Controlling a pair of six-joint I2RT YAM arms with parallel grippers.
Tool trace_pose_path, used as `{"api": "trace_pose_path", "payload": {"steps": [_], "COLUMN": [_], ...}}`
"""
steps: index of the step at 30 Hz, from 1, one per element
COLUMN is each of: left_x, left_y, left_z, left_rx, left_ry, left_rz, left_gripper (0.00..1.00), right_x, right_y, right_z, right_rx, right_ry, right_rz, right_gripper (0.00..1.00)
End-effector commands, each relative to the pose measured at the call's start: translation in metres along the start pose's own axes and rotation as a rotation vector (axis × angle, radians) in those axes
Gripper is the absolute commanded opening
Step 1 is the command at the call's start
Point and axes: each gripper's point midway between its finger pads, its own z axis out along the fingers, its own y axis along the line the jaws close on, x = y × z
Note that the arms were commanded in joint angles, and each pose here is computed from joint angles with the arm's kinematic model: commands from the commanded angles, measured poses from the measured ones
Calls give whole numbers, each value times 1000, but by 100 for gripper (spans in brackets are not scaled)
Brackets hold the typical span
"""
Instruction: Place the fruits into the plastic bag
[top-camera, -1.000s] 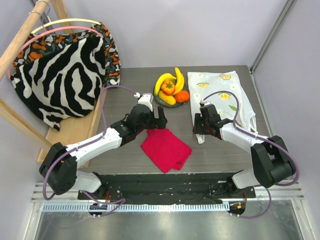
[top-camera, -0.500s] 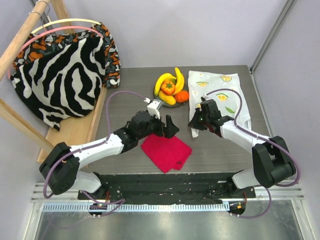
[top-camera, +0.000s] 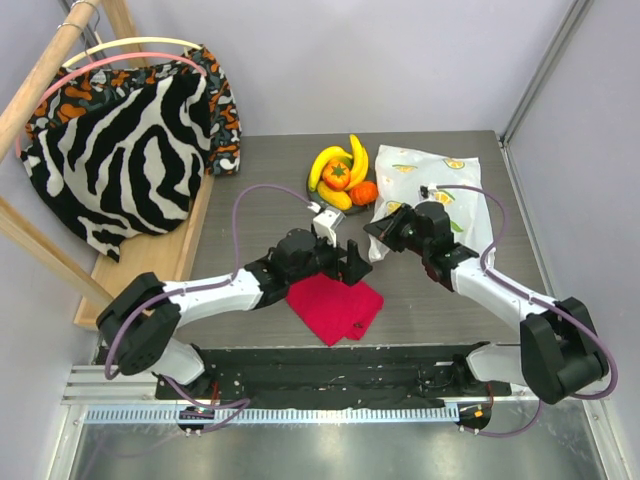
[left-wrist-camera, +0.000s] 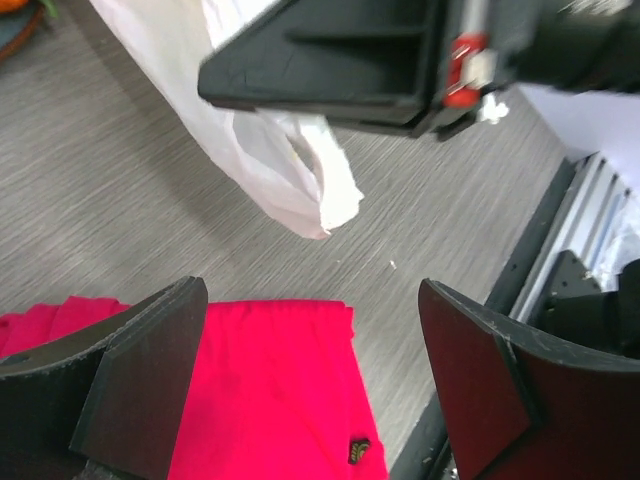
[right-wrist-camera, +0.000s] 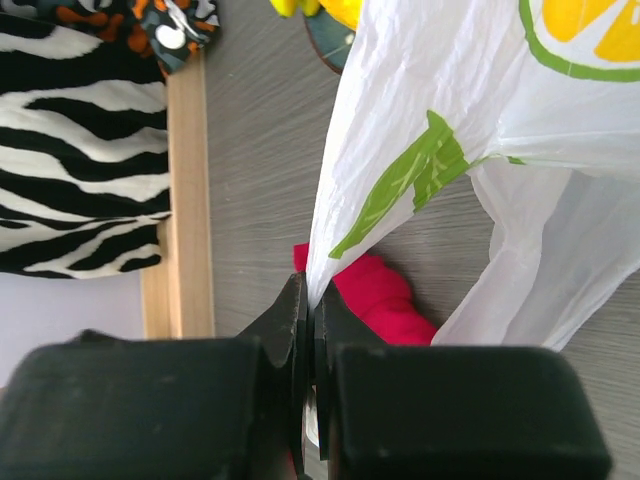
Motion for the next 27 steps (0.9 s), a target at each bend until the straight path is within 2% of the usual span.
{"api": "trace_pose_path", "payload": {"steps": [1, 6, 10, 14, 17, 18, 19, 20, 21, 23, 24, 27], "left_x": [-26, -27, -43, -52, -50, -46, -44, -44, -41, -44, -45, -44], "left_y": [-19, -21, -17, -12, -7, -4, -3, 1, 5, 11, 14, 22], "left_z": [24, 46, 55, 65, 71, 72, 72, 71, 67, 60, 58, 50], "left_rx": [49, 17, -24, -50, -70, -78, -84, -99, -111, -124, -123, -106], "left_ry": [-96, -109, -189, -236, -231, -220, -214, -215, -211, -216, -215, -172], "left_rz": [86, 112, 88, 85, 90, 90, 92, 94, 94, 93, 92, 88], "left_gripper": [90, 87, 83, 72, 44, 22, 13, 5, 0, 0, 0, 0], "right_x": [-15, -14, -14, -13, -14, -17, -18, -26, -34, -49, -59, -82], "right_y": [35, 39, 38, 36, 35, 37, 33, 32, 35, 30, 28, 25], "right_z": [-13, -18, -22, -25, -28, -31, -33, -35, -41, -49, -55, -77], "right_rx": [-120, -136, -128, -123, -119, -121, -96, -82, -79, -29, -13, 49], "right_ry": [-66, -61, -65, -68, -78, -88, -91, -118, -145, -192, -225, -321], "right_rz": [57, 67, 65, 63, 65, 59, 42, 31, 15, -39, -56, -158], "right_gripper": [1, 1, 1, 1, 2, 4, 6, 9, 22, 41, 56, 69]}}
